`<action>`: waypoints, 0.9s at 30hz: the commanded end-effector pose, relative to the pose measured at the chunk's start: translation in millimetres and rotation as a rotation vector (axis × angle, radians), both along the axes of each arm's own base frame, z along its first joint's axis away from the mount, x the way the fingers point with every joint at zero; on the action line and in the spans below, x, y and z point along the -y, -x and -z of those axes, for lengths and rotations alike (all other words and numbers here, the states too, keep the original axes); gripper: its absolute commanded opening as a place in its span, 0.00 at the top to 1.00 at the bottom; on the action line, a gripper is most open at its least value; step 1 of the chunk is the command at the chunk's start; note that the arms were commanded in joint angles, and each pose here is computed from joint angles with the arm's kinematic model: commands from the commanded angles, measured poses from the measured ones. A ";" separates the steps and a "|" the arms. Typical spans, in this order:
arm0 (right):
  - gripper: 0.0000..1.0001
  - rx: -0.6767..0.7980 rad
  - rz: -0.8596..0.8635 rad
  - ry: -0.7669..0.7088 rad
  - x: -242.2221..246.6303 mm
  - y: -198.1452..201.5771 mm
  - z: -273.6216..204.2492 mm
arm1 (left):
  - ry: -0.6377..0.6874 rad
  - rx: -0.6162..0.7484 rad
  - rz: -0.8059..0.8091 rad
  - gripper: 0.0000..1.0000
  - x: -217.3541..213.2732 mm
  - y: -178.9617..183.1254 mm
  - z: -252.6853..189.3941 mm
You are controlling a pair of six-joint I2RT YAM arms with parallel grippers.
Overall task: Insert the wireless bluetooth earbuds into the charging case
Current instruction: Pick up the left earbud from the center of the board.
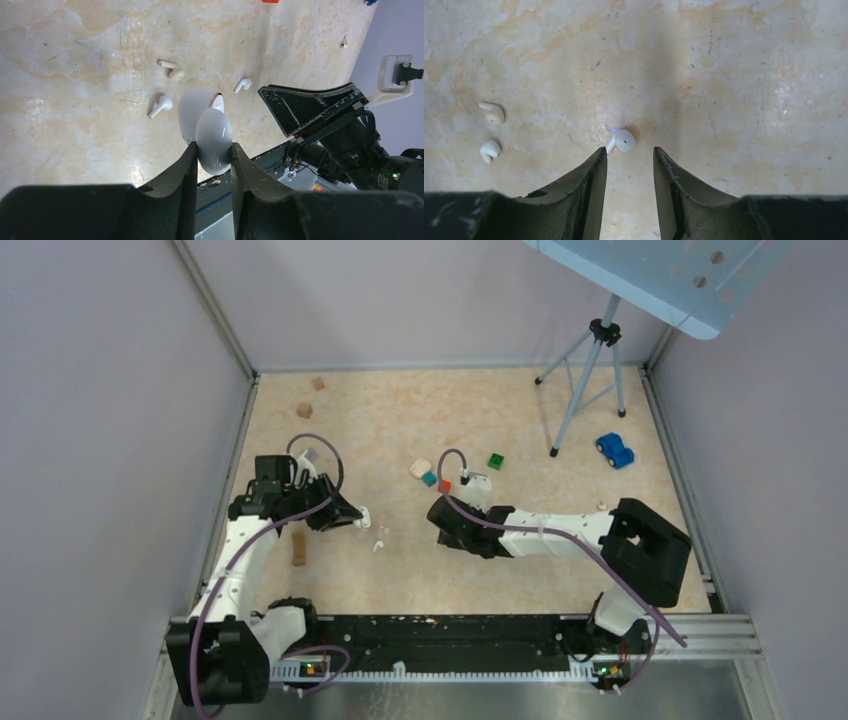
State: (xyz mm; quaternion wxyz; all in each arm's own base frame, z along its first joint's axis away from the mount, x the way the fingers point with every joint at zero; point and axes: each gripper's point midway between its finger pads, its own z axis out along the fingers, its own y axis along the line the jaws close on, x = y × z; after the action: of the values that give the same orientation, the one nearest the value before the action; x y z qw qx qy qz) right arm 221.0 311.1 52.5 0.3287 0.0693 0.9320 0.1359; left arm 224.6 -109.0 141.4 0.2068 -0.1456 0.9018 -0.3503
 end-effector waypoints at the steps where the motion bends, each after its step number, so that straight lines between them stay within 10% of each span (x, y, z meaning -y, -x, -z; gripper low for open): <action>1: 0.62 -0.013 0.091 -0.105 -6.2 -2.2 -5.4 | 0.018 0.049 0.007 0.93 1.5 -4.3 -7.4; 17: 0.81 -0.030 -0.001 -0.048 -26.2 -4.4 16.7 | 0.008 0.052 0.012 0.93 0.7 -2.2 -3.6; 27: 1.00 0.052 -0.344 0.129 -50.5 -14.9 11.0 | 0.013 0.051 0.015 0.93 1.3 -2.6 -3.6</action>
State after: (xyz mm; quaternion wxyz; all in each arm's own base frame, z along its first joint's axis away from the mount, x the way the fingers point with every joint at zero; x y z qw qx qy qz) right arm 226.4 340.5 30.3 0.3137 -0.0035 0.9398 0.1353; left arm 221.9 -109.6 138.4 0.2053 -0.1449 0.9018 -0.3517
